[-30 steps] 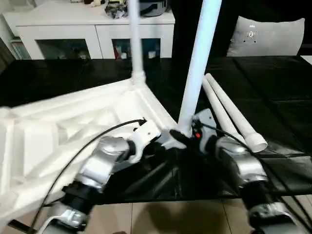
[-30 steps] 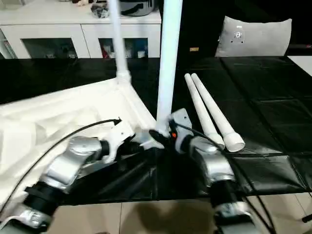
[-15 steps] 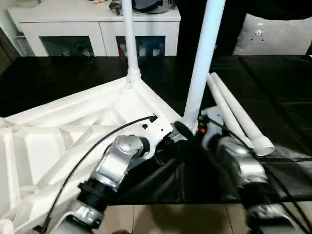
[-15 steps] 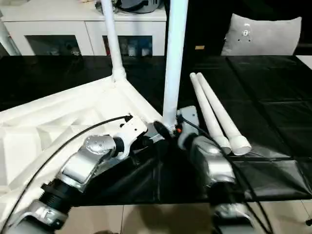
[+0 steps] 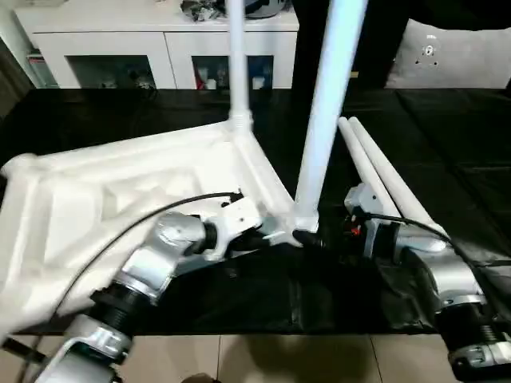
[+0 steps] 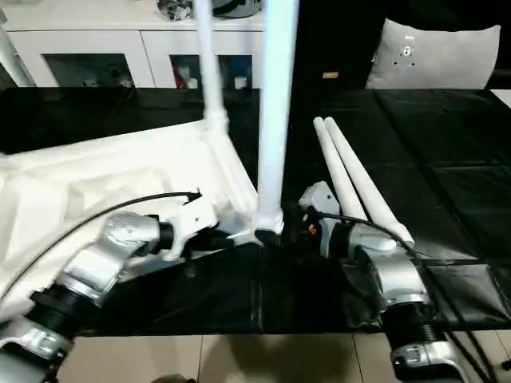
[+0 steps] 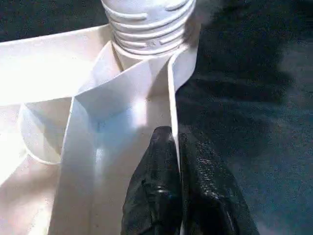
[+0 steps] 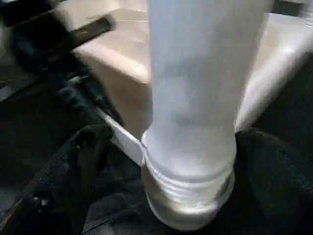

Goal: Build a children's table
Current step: Rotate leg to tighten

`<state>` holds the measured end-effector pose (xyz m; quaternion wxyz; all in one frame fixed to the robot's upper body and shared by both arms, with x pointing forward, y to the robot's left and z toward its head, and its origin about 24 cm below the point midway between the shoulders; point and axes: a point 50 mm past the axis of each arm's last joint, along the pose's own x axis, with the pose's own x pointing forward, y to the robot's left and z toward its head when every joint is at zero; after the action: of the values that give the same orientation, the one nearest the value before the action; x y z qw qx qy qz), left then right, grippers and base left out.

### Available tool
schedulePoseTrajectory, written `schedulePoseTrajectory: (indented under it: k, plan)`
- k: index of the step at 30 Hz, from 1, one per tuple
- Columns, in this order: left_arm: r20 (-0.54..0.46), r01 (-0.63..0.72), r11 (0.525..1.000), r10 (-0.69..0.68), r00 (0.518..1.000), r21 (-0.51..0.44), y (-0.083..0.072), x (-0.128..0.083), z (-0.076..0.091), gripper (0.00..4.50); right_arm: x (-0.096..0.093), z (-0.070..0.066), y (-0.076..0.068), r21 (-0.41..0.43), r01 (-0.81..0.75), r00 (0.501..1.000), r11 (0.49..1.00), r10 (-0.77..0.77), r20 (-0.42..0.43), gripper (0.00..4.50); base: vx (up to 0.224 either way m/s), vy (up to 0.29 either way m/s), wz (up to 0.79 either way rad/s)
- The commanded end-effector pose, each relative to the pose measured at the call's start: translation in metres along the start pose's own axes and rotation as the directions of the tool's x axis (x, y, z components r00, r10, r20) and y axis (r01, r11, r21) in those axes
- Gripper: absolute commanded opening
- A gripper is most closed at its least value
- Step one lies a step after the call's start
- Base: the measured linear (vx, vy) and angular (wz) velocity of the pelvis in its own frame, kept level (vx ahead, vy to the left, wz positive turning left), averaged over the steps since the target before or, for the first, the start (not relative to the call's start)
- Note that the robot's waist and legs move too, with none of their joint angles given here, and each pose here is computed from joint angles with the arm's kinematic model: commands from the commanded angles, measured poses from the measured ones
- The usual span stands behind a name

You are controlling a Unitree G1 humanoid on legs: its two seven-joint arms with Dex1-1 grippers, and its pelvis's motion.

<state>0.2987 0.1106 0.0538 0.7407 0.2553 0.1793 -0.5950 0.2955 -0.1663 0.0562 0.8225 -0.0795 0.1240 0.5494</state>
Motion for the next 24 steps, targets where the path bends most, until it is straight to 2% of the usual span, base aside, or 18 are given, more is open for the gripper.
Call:
schedulePoseTrajectory:
  k: [1,5,7,11,18,24]
  plan:
    - [-0.038,0.142,0.988,-0.140,0.989,0.059,-0.010,0.003,-0.003,0.00,0.003,0.002,0.007,-0.046,-0.118,0.992,0.992,0.116,-0.044,4.32,0.000,0.000,0.00]
    - [-0.070,0.239,0.965,-0.232,0.970,0.107,-0.015,-0.004,-0.006,0.00,0.003,0.001,0.010,-0.051,-0.184,0.981,0.982,0.180,-0.068,4.12,0.000,0.000,0.00]
    - [-0.097,0.302,0.945,-0.291,0.952,0.128,-0.018,-0.008,-0.009,0.00,0.003,0.002,0.012,-0.043,-0.226,0.972,0.973,0.222,-0.076,3.85,0.000,0.000,0.00]
    - [-0.105,0.325,0.935,-0.313,0.944,0.139,-0.019,-0.010,-0.010,0.00,0.003,0.001,0.015,-0.031,-0.258,0.964,0.966,0.255,-0.078,3.66,0.000,0.000,0.00]
    - [-0.103,0.354,0.925,-0.342,0.934,0.137,-0.019,-0.012,-0.013,0.00,0.003,-0.002,0.019,0.001,-0.299,0.952,0.954,0.299,-0.068,2.92,0.000,0.000,0.00]
    - [-0.080,0.359,0.926,-0.351,0.933,0.118,-0.022,-0.012,-0.014,0.00,0.004,-0.005,0.023,0.022,-0.310,0.949,0.950,0.311,-0.048,2.75,0.000,0.000,0.00]
